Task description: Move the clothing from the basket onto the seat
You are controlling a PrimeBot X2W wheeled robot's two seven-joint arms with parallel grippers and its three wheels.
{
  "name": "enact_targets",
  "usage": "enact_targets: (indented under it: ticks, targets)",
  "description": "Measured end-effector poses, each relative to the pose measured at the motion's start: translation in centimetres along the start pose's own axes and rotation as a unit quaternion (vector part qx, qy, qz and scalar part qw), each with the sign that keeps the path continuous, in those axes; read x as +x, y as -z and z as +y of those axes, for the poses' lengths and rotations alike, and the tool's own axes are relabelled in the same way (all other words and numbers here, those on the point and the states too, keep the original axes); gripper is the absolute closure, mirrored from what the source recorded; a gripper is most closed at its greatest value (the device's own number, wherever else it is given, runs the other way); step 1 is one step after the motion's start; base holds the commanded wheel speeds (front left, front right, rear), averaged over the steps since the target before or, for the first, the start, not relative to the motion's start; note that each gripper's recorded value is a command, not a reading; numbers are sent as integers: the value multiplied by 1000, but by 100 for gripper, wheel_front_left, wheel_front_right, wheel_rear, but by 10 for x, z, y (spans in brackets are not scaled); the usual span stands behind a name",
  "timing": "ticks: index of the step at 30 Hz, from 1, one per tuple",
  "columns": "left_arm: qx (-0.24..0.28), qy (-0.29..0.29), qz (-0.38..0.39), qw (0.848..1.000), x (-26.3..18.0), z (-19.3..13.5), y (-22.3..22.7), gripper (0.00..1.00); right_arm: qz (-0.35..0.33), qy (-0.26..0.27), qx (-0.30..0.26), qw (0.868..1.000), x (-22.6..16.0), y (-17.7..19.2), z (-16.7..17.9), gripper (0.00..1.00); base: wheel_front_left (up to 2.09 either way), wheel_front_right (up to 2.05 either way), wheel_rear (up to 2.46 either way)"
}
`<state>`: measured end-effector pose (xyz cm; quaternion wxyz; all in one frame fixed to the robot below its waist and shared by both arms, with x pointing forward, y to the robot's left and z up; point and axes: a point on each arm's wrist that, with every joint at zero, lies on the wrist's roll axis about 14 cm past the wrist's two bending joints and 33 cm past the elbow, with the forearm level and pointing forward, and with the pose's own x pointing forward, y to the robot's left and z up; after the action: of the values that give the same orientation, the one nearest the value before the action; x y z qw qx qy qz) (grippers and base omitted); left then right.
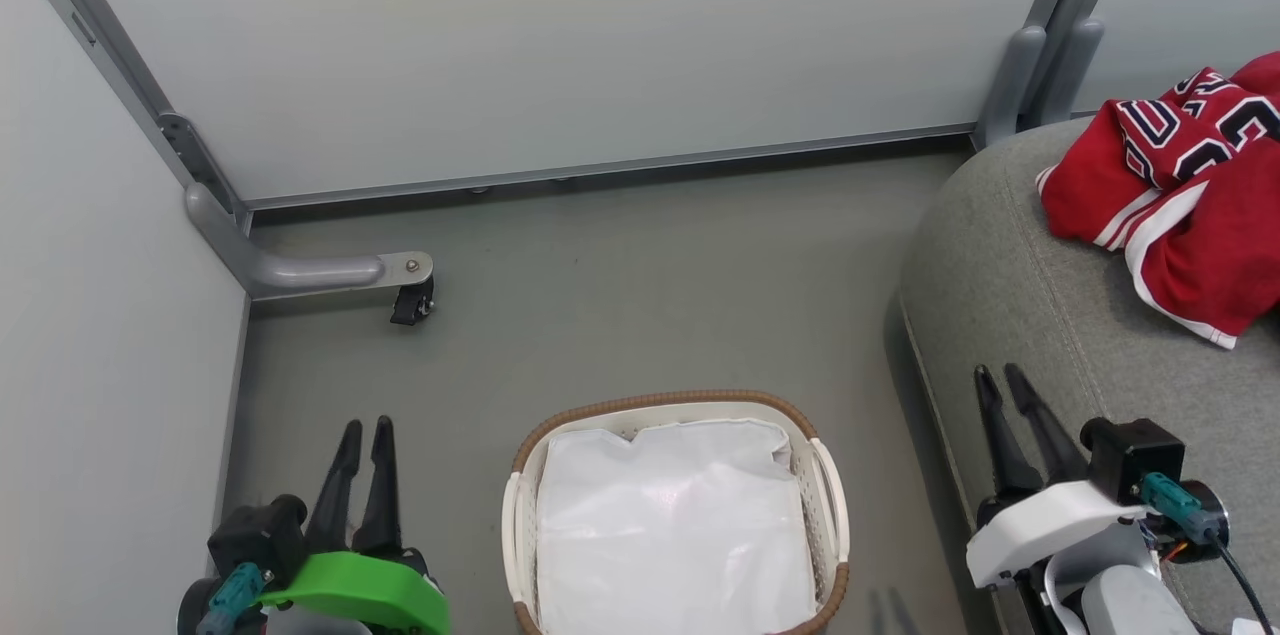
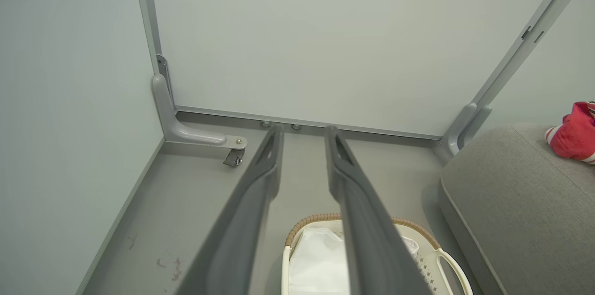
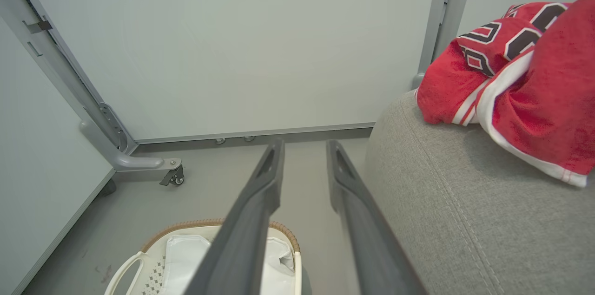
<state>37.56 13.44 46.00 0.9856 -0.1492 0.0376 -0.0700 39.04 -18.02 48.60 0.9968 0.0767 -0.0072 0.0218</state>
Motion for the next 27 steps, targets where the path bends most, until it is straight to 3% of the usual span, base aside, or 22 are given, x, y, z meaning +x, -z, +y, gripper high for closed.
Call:
enact_targets:
  ticks: [5, 27]
  targets:
    - [-13, -10, 18, 1000, -4, 4, 11, 100, 33, 10, 18, 999, -9, 20, -3, 100, 0, 0, 0]
    - [-181, -63, 15, 981, -4, 27, 2, 100, 30, 54, 205, 977, -7, 13, -15, 100, 0, 0, 0]
